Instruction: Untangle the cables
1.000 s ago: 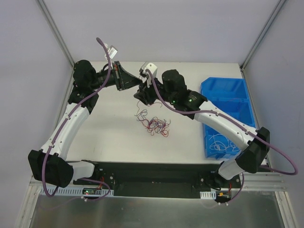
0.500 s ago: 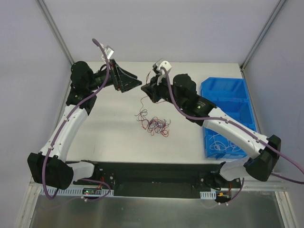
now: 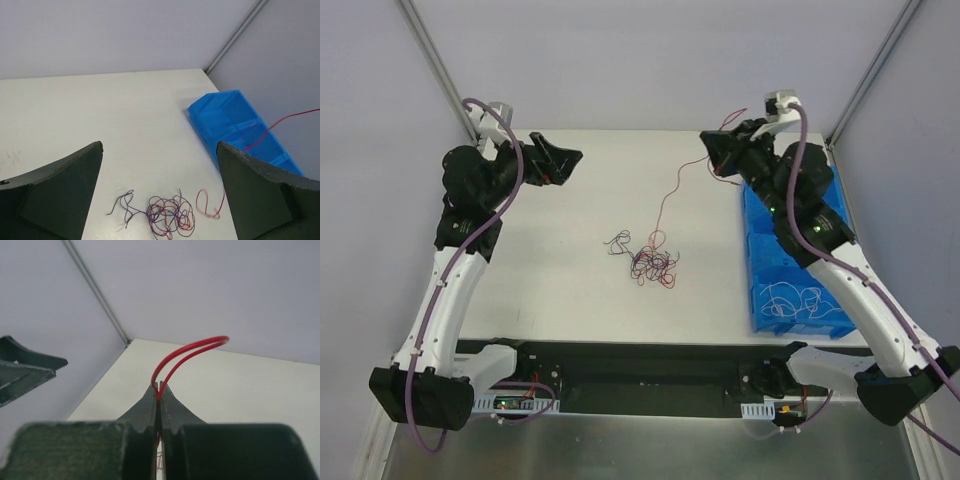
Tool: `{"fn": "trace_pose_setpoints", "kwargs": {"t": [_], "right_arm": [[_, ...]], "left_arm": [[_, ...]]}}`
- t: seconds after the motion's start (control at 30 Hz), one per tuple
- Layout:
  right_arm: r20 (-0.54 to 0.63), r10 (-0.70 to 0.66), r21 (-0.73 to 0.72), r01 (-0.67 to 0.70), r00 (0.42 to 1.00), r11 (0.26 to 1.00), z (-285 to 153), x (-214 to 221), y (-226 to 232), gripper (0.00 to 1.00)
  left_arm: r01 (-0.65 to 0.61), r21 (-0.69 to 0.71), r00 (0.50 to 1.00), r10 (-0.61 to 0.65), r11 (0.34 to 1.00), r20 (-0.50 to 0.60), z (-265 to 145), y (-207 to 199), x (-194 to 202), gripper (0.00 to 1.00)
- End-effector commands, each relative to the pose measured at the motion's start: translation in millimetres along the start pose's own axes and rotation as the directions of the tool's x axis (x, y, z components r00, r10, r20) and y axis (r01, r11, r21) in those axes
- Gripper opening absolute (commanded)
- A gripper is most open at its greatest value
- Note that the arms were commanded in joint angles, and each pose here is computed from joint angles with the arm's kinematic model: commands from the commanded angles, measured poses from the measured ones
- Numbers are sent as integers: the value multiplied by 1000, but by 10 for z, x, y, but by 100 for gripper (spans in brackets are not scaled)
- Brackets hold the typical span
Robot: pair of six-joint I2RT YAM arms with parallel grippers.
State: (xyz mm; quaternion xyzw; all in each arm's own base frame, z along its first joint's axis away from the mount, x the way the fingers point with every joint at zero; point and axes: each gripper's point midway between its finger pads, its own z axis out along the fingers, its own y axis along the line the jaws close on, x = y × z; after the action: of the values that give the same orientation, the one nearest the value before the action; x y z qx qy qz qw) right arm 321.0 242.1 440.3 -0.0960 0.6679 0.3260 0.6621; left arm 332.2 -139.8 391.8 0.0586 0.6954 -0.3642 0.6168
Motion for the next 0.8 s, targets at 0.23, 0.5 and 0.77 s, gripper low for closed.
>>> {"fn": "trace_pose_setpoints", "kwargs": {"t": [0.23,0.5,0.77], "right_arm": [[204,-54,350,-21,978,936,-890,-968,-856,0],[64,-200,702,98,978,706,-1417,-866,-1608,0],[-123,-176,886,188,977,424,-1790,-170,-2352,0]], "left_arm": [[105,-68,988,-111,992,-104,220,344,261,91],[124,-51,984,-129,991,-125,255,333,301,91],[137,-36,981,-140,990,-137,266,308,315,91]]}}
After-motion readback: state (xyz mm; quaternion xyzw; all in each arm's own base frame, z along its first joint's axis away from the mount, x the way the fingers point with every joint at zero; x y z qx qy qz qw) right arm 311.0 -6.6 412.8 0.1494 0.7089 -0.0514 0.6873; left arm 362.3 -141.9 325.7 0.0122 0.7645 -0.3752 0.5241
